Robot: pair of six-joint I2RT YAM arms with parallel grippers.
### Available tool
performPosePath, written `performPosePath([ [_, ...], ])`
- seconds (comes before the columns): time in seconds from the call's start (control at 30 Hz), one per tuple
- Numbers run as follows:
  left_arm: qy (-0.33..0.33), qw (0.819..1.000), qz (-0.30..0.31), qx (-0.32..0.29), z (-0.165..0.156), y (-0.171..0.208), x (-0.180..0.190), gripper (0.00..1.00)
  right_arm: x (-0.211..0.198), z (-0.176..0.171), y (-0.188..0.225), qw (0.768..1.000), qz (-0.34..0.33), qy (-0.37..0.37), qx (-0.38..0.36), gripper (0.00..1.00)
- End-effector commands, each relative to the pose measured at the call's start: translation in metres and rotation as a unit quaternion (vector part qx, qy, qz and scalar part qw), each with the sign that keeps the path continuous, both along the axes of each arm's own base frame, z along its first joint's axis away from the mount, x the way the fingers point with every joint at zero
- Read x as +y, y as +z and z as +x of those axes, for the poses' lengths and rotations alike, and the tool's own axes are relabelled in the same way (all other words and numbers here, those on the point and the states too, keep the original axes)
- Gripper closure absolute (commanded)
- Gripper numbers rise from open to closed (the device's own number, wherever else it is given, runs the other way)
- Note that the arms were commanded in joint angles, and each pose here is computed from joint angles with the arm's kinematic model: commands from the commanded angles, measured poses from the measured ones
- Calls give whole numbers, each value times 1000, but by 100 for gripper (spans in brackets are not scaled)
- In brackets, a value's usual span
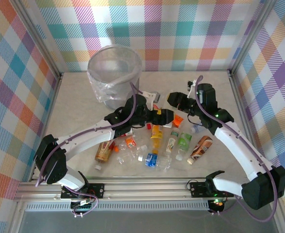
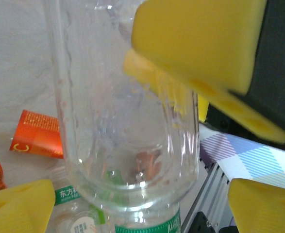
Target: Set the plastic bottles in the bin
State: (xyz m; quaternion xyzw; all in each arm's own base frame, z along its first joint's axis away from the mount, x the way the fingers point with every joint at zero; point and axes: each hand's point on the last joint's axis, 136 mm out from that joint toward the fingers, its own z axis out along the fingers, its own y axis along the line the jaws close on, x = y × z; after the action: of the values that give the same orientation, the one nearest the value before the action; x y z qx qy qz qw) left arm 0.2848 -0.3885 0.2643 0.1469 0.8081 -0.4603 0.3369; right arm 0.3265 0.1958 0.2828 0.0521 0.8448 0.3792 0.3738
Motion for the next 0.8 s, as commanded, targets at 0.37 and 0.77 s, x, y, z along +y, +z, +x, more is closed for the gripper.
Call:
performPosePath([
  [0.37,-25,998,-59,2,4,18,-4,22,14,-11,21,998,47,37,-27,48],
  [0.77,-29,998,-62,-1,5,19,-7,38,16,-14,19,997,50,44,-25,48],
])
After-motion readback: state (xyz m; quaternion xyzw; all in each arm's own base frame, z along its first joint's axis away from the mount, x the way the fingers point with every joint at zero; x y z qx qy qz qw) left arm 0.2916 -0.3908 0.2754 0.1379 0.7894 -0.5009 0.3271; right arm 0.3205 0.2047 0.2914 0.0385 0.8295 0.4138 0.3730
